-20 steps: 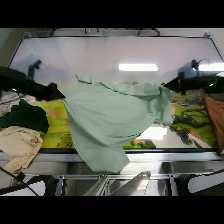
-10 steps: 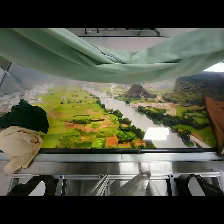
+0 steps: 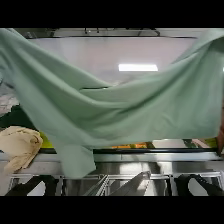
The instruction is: Fold the shirts.
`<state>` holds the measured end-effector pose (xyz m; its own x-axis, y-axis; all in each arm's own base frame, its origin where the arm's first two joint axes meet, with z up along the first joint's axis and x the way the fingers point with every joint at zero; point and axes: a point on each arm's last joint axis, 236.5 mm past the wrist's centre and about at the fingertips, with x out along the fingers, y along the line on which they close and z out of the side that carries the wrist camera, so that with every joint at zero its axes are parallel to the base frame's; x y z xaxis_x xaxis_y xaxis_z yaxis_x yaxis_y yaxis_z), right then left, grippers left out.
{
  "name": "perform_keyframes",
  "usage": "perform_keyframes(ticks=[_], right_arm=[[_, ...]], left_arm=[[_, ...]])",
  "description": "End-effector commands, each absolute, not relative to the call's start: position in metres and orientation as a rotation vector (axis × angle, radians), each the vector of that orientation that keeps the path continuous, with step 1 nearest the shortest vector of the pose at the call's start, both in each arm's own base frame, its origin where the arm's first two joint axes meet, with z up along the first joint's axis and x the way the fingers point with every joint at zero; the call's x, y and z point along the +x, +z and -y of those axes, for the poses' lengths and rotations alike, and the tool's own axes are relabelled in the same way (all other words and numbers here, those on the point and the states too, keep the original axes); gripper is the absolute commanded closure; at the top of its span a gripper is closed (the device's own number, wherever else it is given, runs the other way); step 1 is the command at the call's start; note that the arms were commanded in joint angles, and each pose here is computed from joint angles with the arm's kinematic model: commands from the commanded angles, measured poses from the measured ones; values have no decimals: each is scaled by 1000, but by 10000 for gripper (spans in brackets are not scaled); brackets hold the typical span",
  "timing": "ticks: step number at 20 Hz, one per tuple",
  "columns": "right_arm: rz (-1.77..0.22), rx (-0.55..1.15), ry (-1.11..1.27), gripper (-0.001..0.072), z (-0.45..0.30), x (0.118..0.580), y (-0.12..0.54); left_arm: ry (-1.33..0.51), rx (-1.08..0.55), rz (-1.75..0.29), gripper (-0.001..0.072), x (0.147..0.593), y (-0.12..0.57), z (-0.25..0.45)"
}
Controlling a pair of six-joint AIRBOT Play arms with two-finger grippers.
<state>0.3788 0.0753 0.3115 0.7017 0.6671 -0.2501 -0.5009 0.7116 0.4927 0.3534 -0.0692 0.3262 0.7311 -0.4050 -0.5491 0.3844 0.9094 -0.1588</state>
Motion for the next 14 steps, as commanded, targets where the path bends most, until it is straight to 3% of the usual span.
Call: perform_keyframes(ticks=[1, 6, 7, 8, 9, 12, 14], right_arm=[[-773, 551, 700, 696, -84, 446, 172], [-935, 755, 475, 696, -50, 520, 11], [-941, 771, 443, 670, -42, 525, -3], [-941, 784, 421, 409, -33, 527, -11], [-935, 790, 407, 291, -24, 528, -11], [-951, 760, 369, 290, 20, 508, -1], [-1073, 732, 314, 194, 55, 469, -9]], left_arm=[[-518, -110, -950, 681, 412, 179, 80], [-514, -184, -1151, 678, 472, 21, 100], [-512, -191, -1174, 610, 474, 6, 102], [-506, -201, -1192, 324, 475, -4, 101], [-485, -226, -1203, -13, 477, -7, 96], [-500, -239, -1237, -2, 470, 20, 76], [-511, -252, -1274, -2, 454, 42, 59]])
